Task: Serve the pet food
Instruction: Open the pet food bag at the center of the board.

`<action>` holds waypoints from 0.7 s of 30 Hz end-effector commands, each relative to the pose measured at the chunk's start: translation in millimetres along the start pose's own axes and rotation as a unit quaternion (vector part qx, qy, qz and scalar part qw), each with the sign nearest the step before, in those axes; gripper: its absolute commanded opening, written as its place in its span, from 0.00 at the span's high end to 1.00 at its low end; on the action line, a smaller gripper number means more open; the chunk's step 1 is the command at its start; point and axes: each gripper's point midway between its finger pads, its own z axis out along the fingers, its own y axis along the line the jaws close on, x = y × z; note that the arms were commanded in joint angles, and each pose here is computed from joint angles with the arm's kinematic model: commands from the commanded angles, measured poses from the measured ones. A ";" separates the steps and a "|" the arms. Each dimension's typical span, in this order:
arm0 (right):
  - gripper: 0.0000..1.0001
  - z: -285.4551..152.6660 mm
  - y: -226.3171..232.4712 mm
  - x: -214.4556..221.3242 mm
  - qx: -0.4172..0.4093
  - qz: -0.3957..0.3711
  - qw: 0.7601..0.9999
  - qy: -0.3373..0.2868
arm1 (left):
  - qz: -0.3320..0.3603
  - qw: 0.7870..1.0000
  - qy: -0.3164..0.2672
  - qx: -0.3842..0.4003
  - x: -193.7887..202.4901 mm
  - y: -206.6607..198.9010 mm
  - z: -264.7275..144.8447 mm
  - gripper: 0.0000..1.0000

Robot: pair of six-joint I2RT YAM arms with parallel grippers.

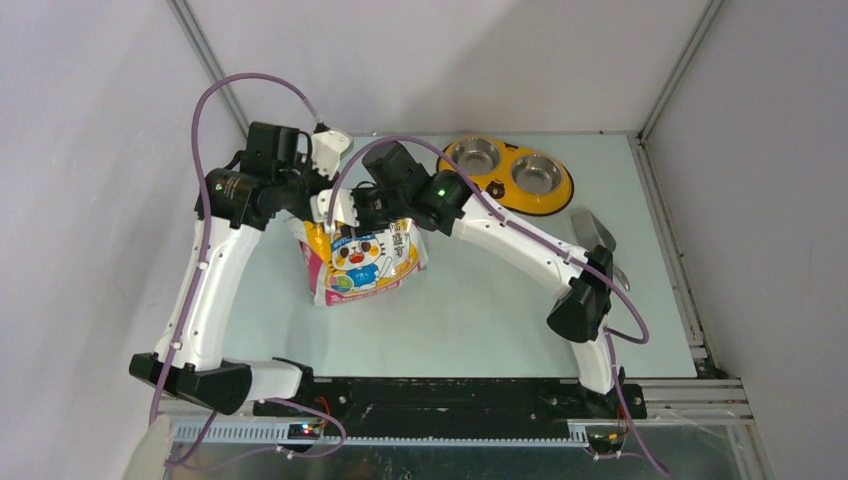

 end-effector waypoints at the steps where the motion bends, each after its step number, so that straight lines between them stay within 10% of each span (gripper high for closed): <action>1: 0.59 7.2 -19.0 -5.8 0.040 0.006 0.999 -0.009 | -0.009 1.000 -0.027 -0.012 -9.9 1.6 -6.2 0.98; 12: 0.64 24.7 -28.1 2.1 0.049 -0.007 0.999 -0.001 | -0.067 0.994 -0.053 -0.074 -9.4 40.9 -19.6 0.95; 21: 1.00 1.5 -22.9 -15.7 0.034 0.007 0.999 -0.011 | -0.045 0.998 -0.044 -0.029 -0.5 28.8 -9.4 0.92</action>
